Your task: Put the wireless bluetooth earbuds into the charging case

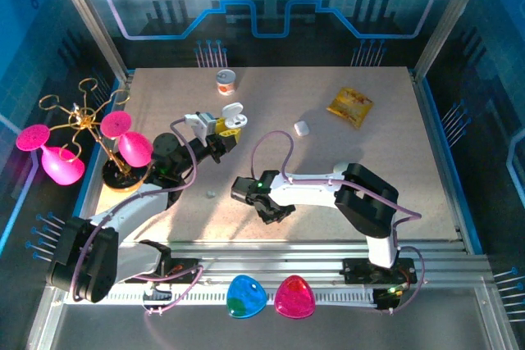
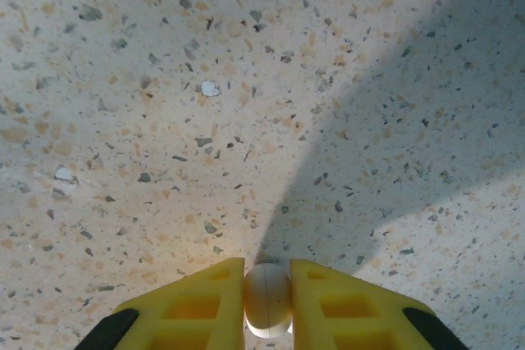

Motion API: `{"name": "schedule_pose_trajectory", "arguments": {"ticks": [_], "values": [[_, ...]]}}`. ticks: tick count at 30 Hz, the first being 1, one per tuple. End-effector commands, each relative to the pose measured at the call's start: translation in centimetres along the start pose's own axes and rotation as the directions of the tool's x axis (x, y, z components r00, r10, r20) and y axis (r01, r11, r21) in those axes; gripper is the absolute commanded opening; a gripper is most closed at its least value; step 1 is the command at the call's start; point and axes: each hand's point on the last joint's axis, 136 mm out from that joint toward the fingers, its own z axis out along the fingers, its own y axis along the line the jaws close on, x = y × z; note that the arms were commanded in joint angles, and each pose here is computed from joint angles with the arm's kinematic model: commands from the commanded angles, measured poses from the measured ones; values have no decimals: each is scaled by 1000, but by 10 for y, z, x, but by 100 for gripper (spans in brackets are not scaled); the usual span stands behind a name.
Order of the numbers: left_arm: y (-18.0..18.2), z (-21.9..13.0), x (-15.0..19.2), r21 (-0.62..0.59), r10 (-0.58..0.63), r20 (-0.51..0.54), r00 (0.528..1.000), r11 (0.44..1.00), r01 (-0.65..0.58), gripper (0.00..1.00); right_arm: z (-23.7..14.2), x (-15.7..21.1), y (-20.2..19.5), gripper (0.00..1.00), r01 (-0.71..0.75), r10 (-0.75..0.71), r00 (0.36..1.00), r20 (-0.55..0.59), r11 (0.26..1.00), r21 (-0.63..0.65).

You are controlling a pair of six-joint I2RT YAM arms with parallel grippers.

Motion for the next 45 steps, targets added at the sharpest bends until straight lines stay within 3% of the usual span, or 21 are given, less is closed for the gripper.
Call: {"name": "schedule_pose_trajectory", "arguments": {"ticks": [1,7,12,17,23,30,45], "values": [[-3,-3,-16,7,27,43,999,1000,-28,25,-13,-4,-2,14,21,-21,999,42,1000,1],[-5,-2,-14,30,26,37,999,999,-27,25,-50,-24,-16,14,18,-3,985,173,996,-88],[-9,2,-10,56,21,34,999,998,-23,25,-92,-43,-19,13,29,70,954,292,947,-320],[-20,7,-2,108,38,57,998,993,-44,25,-147,-66,-26,13,69,219,887,407,808,-585],[-36,19,7,156,45,71,996,986,-56,25,-205,-87,-39,13,158,337,809,481,664,-731],[-57,29,16,219,46,89,995,974,-65,24,-251,-105,-40,14,257,406,752,520,546,-797],[-70,29,27,263,68,63,996,961,-83,24,-275,-141,-48,13,309,449,696,561,518,-798]]}}
